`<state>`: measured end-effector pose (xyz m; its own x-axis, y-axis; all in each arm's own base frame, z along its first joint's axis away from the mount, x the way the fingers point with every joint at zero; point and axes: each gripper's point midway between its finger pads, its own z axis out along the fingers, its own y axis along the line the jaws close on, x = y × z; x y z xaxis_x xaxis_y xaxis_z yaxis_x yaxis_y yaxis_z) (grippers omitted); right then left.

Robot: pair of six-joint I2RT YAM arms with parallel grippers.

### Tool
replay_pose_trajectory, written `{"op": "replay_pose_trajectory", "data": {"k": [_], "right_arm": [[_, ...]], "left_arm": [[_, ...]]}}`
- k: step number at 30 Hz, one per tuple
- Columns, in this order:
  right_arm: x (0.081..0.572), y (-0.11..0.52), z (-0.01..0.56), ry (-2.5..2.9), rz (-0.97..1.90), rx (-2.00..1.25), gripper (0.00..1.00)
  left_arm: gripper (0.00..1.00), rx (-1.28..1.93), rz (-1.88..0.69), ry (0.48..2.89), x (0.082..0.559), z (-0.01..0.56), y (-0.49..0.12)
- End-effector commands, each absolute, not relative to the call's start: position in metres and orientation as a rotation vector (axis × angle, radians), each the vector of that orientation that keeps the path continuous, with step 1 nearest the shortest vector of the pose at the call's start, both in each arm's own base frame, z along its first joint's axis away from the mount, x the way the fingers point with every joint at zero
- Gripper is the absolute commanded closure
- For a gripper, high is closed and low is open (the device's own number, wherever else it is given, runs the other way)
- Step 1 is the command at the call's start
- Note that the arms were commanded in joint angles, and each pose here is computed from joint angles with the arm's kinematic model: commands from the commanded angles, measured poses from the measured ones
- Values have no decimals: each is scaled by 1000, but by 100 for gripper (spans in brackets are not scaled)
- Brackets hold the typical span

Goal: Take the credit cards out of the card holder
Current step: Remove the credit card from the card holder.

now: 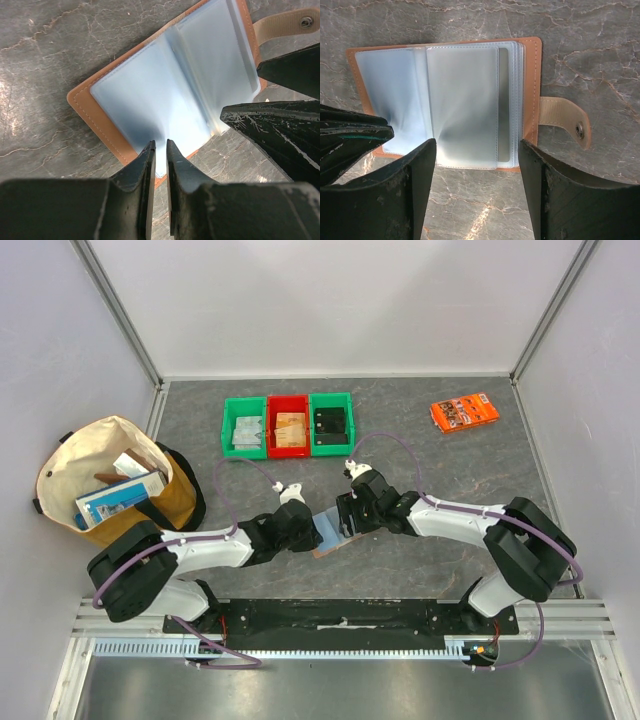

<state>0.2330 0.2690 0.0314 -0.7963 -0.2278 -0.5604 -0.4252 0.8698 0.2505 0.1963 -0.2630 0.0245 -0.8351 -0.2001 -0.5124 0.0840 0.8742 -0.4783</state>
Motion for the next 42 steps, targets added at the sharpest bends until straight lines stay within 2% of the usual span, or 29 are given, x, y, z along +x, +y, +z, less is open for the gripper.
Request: {"op": "replay_pose_trajectory", "data": {"k": [1,13,20,42], "right_arm": [[241,280,54,2447,554,-470,26],[238,289,67,2431,617,-504,23],[240,289,75,2415,602,-521,16],[211,338,104,2321,935,-685,25]], "left_arm": [[80,-58,-659,2474,198,26,-268],[80,-55,-663,2473,199,27,-268],[80,-49,-665,2476,198,27,-269],[81,-161,-680,2415,198,34,-255]]}}
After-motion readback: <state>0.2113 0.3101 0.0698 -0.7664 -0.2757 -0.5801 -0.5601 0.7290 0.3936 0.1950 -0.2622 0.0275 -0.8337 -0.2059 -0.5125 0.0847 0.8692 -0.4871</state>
